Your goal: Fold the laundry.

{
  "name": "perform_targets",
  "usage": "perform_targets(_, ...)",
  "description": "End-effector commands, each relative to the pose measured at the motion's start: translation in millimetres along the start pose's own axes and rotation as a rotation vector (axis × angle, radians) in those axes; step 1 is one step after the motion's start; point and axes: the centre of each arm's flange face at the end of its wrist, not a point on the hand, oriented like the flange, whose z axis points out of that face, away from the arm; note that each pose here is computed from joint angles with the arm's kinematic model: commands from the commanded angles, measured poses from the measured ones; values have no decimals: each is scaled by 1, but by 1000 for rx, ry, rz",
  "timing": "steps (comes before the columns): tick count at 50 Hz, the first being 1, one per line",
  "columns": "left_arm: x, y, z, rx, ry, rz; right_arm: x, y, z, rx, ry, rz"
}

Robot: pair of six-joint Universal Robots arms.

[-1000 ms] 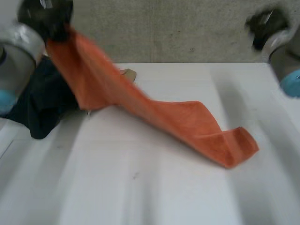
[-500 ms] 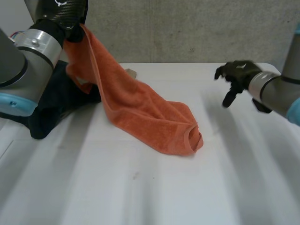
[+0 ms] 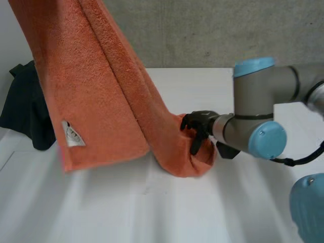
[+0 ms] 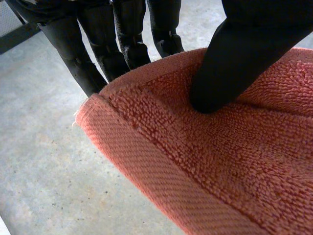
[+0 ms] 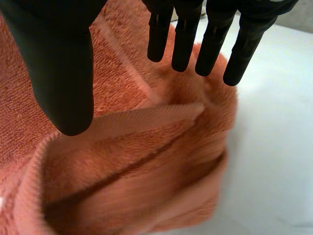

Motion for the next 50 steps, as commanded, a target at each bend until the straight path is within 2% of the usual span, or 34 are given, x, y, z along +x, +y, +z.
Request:
perform_targets(1,-1,2,1,-6,-10,0,-29,19,5,-45,-40,-25)
perform_targets(6,-5,4,2,-11,-22,7,-34,14,-3,-31,-42,-34)
perform_targets(13,-12,15,2,-38,-43,23,1,-28,-31,89,58,-80)
perform_targets(18,-15,43,-5,-147,-39,35,37,-70,-82,177,118,-274)
perform_targets(21,-12,67,-15,-251,-15,28,51,-74,-115,123,114,-403)
perform_targets(23,-11,81,-20,-304,-1,22,53,-72,-128,82,91,-447)
perform_targets(27,-2,119,-33,-444,46,0,48,-48,-144,-110,-28,-485)
perform_targets(34,31,178,-57,-654,145,-38,53,-20,-133,-236,-62,-488)
perform_targets(40,55,241,-79,-836,196,-1,64,13,-83,-201,-11,-381)
perform_targets(44,62,258,-81,-883,193,29,71,29,-64,-203,42,-264)
perform_targets(50,64,257,-80,-889,171,24,72,37,-63,-210,71,-143)
